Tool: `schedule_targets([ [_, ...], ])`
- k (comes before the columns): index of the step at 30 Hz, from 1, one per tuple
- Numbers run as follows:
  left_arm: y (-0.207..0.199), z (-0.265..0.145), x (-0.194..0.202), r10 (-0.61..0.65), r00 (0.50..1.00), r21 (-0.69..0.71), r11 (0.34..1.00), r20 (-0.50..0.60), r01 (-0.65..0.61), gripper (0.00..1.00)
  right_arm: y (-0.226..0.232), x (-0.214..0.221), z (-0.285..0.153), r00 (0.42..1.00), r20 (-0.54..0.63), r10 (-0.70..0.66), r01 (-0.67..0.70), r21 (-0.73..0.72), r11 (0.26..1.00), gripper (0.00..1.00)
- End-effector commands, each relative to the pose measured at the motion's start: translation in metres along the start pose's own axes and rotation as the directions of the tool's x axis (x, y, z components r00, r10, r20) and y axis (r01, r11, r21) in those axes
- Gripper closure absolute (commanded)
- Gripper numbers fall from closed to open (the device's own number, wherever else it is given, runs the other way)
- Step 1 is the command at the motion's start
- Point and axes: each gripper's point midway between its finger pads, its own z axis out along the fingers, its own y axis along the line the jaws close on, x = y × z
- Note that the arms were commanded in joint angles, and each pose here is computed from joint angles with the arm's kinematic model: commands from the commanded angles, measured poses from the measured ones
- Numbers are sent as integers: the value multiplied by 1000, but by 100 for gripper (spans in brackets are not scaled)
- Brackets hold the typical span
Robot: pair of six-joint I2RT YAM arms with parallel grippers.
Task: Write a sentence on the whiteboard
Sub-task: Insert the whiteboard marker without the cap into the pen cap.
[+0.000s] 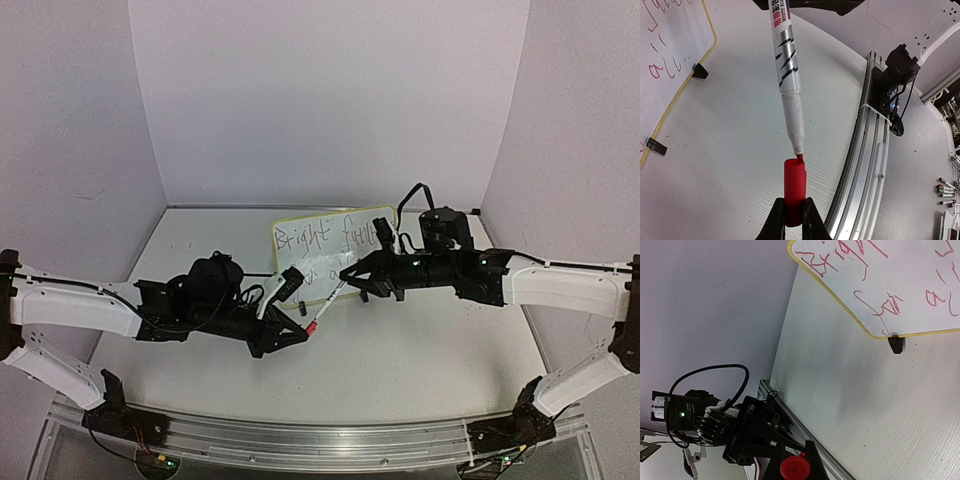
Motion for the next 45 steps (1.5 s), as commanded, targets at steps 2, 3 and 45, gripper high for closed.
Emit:
schedule_targets([
  [2, -14, -9, -37, 27, 994, 28, 999, 102, -30, 100, 7, -1, 1, 1000, 9, -17, 17, -28, 999, 100],
  [3, -14, -9, -36, 27, 994, 29, 999, 101, -30, 100, 6, -1, 1, 1000, 10, -17, 17, -27, 999, 100],
  [45, -7, 1, -69, 36, 987, -32, 999, 156, -31, 100, 13, 26, 19, 989, -107, -107, 104, -28, 994, 100],
])
